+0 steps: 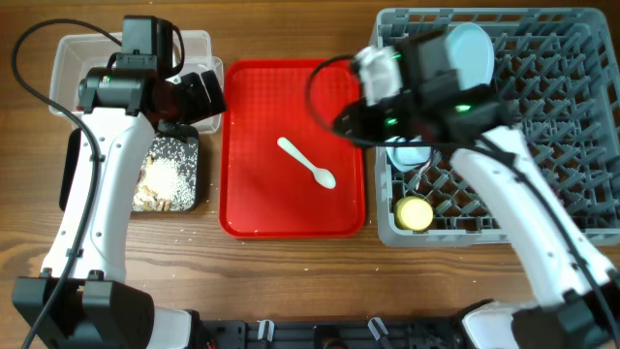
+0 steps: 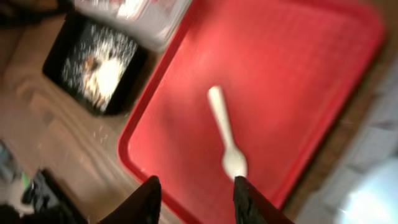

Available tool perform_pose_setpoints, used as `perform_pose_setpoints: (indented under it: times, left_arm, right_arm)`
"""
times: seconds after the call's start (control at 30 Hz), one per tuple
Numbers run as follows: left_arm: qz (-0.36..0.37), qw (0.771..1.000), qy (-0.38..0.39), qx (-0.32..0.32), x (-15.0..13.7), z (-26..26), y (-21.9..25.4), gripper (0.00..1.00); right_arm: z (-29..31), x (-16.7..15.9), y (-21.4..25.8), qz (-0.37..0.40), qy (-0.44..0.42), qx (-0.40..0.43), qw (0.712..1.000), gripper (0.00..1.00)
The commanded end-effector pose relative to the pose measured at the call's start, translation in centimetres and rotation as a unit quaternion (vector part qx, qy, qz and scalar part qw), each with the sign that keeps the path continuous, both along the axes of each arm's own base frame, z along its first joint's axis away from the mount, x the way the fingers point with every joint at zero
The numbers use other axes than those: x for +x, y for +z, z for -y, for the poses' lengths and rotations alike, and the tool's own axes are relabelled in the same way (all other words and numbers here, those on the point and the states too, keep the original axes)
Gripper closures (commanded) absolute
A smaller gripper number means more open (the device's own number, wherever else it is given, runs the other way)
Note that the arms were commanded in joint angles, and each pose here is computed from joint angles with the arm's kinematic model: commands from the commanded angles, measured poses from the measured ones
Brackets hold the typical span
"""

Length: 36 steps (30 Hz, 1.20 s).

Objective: Sort waste into correct bins and load items into the dishwasher rack
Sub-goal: 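Move the right gripper back to the white spoon on the tray, then grasp the white spoon handle with the right gripper and lift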

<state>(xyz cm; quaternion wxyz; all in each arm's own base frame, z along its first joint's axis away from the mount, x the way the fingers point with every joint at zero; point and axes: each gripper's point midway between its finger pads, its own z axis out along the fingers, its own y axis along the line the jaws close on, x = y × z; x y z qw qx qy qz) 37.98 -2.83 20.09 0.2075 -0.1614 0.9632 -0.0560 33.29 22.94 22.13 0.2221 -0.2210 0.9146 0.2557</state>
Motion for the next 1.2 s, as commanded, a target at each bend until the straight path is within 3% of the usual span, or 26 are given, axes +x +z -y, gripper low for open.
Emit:
perform_pose_setpoints:
  times: [0.0, 0.23, 0.53, 0.93, 1.17]
  left_arm:
    - [0.015, 1.0, 0.01, 0.001, 0.2, -0.4, 1.0, 0.0]
    - [0.015, 1.0, 0.01, 0.001, 0.2, -0.4, 1.0, 0.0]
    - [0.015, 1.0, 0.01, 0.001, 0.2, -0.4, 1.0, 0.0]
    - [0.015, 1.0, 0.011, 0.001, 0.2, -0.4, 1.0, 0.0]
    - [0.015, 1.0, 0.01, 0.001, 0.2, -0.4, 1.0, 0.0]
  right_arm:
    - [-2.1, 0.0, -6.4, -0.058, 0.021, -0.061, 0.996, 0.57]
    - [-2.0, -1.0, -14.5, -0.162, 0.033, -0.118, 0.979, 0.61]
    - [-0.4, -1.1, -19.9, -0.197, 0.03, -0.186, 0.962, 0.6]
    - [0.8, -2.0, -23.0, -0.226, 0.043, -0.225, 0.947, 0.52]
    - [-0.1, -1.4, -23.1, -0.208, 0.045, -0.215, 0.953, 0.53]
